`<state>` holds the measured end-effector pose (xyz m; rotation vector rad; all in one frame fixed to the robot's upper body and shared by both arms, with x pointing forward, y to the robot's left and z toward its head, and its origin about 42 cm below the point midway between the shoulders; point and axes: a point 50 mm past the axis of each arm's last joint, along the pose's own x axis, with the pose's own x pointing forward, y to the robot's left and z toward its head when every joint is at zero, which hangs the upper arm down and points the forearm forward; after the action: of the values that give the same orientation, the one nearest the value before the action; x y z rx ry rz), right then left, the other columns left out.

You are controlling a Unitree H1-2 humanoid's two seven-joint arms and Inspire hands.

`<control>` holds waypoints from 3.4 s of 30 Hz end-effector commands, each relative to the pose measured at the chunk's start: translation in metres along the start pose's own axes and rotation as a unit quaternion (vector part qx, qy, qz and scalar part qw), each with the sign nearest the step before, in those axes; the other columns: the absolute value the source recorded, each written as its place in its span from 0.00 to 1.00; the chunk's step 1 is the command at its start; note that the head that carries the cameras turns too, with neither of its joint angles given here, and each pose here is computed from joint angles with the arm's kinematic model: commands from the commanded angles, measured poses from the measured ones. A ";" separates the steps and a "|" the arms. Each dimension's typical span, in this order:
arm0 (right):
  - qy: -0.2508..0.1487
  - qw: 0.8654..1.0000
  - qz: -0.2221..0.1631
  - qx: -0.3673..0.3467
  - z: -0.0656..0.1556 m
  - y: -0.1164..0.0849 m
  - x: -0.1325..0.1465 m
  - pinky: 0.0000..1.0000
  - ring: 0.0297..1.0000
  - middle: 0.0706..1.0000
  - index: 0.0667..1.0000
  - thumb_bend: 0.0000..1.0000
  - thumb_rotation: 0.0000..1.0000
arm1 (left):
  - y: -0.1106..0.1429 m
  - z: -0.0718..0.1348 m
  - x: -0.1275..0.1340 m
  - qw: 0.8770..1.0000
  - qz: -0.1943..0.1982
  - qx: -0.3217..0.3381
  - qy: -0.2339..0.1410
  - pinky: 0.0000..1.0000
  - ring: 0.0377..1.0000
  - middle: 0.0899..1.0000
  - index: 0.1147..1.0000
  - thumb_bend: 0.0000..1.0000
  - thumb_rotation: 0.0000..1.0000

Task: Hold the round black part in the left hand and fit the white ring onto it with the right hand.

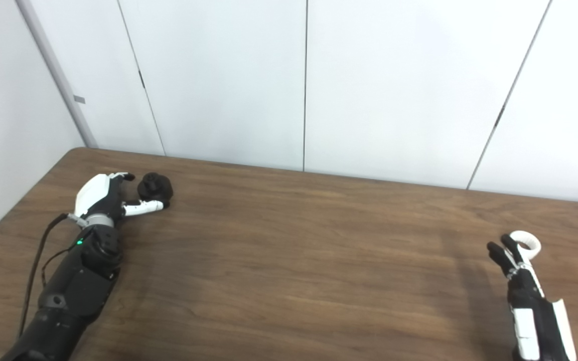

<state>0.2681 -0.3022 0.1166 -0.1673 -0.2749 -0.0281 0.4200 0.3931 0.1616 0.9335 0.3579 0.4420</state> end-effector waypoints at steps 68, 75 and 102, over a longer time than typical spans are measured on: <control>0.084 0.996 -0.003 0.009 -0.030 0.019 -0.041 1.00 0.90 0.88 0.93 0.63 1.00 | 0.027 0.024 0.025 0.999 0.011 -0.041 -0.031 1.00 0.95 0.86 0.69 0.90 0.29; 0.090 0.996 -0.003 0.008 -0.029 0.019 -0.042 1.00 0.92 0.88 0.93 0.64 1.00 | 0.026 0.026 0.024 0.999 0.009 -0.041 -0.030 1.00 0.97 0.88 0.73 0.91 0.30; 0.092 0.996 -0.001 0.004 -0.029 0.019 -0.043 1.00 0.90 0.87 0.93 0.63 1.00 | 0.022 0.036 0.023 0.998 0.003 -0.047 -0.049 1.00 0.97 0.90 0.76 0.93 0.30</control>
<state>0.2644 -0.3010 0.1167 -0.2182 -0.2446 -0.0299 0.4352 0.3936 0.1650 0.8529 0.3424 0.3955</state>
